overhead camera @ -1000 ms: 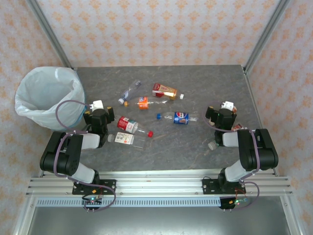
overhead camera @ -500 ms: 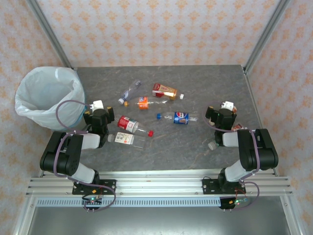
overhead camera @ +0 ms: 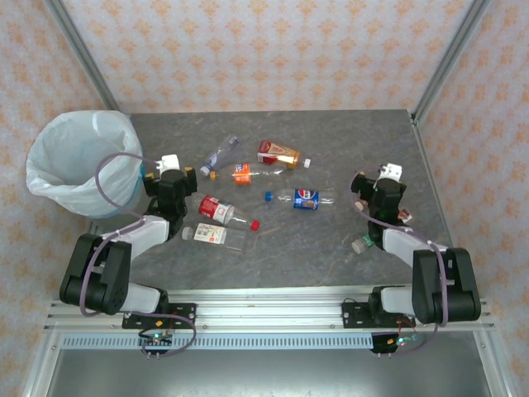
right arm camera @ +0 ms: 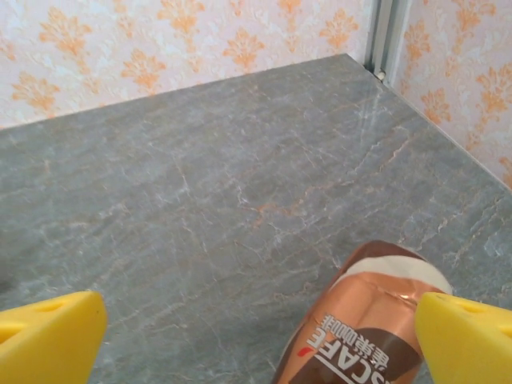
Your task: Put the plastic bottles in the bin
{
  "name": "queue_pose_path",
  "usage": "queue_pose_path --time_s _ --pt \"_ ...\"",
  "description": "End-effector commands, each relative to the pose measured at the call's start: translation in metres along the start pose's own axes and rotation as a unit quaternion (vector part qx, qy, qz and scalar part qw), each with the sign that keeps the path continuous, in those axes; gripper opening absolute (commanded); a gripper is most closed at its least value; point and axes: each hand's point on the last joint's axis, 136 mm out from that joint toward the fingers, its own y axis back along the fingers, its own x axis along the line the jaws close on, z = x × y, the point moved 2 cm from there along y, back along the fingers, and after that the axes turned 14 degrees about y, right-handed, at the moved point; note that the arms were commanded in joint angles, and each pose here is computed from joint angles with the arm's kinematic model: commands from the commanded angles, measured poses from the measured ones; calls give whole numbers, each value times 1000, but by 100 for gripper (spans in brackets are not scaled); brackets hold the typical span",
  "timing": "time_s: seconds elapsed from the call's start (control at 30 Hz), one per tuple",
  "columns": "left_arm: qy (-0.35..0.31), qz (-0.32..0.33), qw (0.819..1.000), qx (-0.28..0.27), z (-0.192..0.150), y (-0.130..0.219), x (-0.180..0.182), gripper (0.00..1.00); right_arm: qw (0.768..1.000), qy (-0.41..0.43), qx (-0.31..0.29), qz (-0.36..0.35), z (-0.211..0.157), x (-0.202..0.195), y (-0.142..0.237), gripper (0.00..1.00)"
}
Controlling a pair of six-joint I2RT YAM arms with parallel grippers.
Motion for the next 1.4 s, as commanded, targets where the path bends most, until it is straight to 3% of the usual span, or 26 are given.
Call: queue_pose_path --time_s 0.0,0.17,0.33,0.53,0.67,0.8,1.0,1.23,1.37 --pt "-16 40 999 16 3 10 7 100 999 -34 13 15 10 3 5 99" --pt "26 38 999 25 16 27 0 100 993 -113 8 15 22 2 9 99" --pt "138 57 986 74 15 47 2 100 985 -167 25 32 23 8 9 99" --pt "270 94 947 148 -6 87 12 100 974 -215 45 47 20 14 11 99" --pt "326 102 913 223 -29 110 14 100 969 -195 44 147 30 43 16 99" --pt "344 107 894 267 -46 132 15 100 954 -165 34 247 36 74 29 99" --pt "352 118 868 329 -70 156 11 100 943 -126 0 307 47 93 59 99" --pt "372 136 845 359 -99 166 0 100 944 -118 -41 306 54 88 82 99" --pt "415 157 807 389 -127 166 -10 100 944 -117 -53 302 56 85 90 99"
